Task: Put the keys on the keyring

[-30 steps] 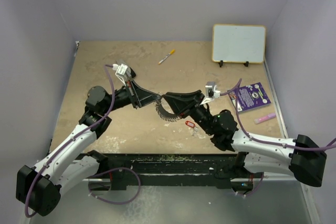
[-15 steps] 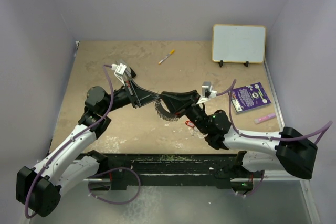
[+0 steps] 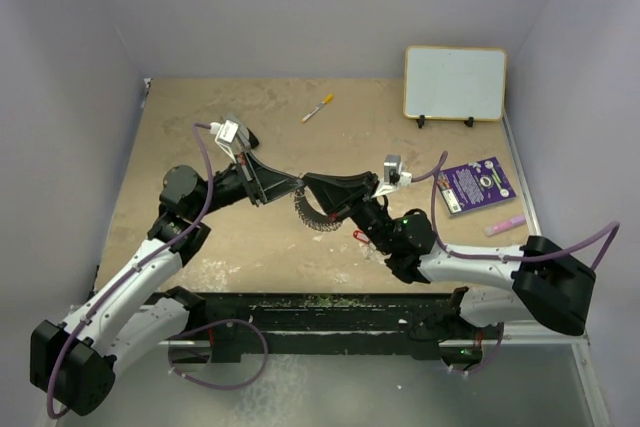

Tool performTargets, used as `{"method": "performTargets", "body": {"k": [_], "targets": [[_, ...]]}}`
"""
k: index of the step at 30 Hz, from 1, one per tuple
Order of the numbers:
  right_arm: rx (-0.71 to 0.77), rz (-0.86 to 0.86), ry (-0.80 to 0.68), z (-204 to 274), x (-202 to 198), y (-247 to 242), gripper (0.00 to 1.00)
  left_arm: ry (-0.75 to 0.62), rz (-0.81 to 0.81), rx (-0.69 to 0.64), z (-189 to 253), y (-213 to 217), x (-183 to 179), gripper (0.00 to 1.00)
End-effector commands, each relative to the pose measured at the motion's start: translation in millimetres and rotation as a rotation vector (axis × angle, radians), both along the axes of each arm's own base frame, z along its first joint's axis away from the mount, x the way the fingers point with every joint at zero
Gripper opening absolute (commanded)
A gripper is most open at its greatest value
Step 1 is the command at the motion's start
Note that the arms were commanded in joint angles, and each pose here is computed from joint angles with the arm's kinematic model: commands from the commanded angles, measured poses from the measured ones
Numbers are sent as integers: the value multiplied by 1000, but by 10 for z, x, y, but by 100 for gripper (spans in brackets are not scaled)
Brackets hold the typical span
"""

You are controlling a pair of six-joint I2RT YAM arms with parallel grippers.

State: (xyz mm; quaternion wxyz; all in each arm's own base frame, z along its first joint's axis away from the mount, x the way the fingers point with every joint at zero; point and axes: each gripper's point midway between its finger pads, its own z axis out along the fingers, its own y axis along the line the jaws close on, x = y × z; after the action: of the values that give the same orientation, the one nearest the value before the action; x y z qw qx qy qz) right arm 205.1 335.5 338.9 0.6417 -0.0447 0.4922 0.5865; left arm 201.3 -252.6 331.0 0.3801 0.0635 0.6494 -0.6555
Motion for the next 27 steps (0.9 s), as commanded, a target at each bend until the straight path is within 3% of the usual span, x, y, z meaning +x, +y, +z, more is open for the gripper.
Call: {"method": "performTargets", "body": {"k": [1,4,10,21,27], "targets": [[117,13,-73,394,-91,-77,0,-77,11,-53,312,43,-38,4],[117,11,-77,420,-94,-85,0,-79,9,-43,281,40,-39,6],[29,8,-50,469,-106,-89,0,-110,-16,-8,213,11,-58,25],[-272,16,77,469,-141,-111,0,-141,-46,19,105,-28,-69,24],[-341,49,128,384,-144,-16,0,-193,-61,22,162,-41,-93,24]]}}
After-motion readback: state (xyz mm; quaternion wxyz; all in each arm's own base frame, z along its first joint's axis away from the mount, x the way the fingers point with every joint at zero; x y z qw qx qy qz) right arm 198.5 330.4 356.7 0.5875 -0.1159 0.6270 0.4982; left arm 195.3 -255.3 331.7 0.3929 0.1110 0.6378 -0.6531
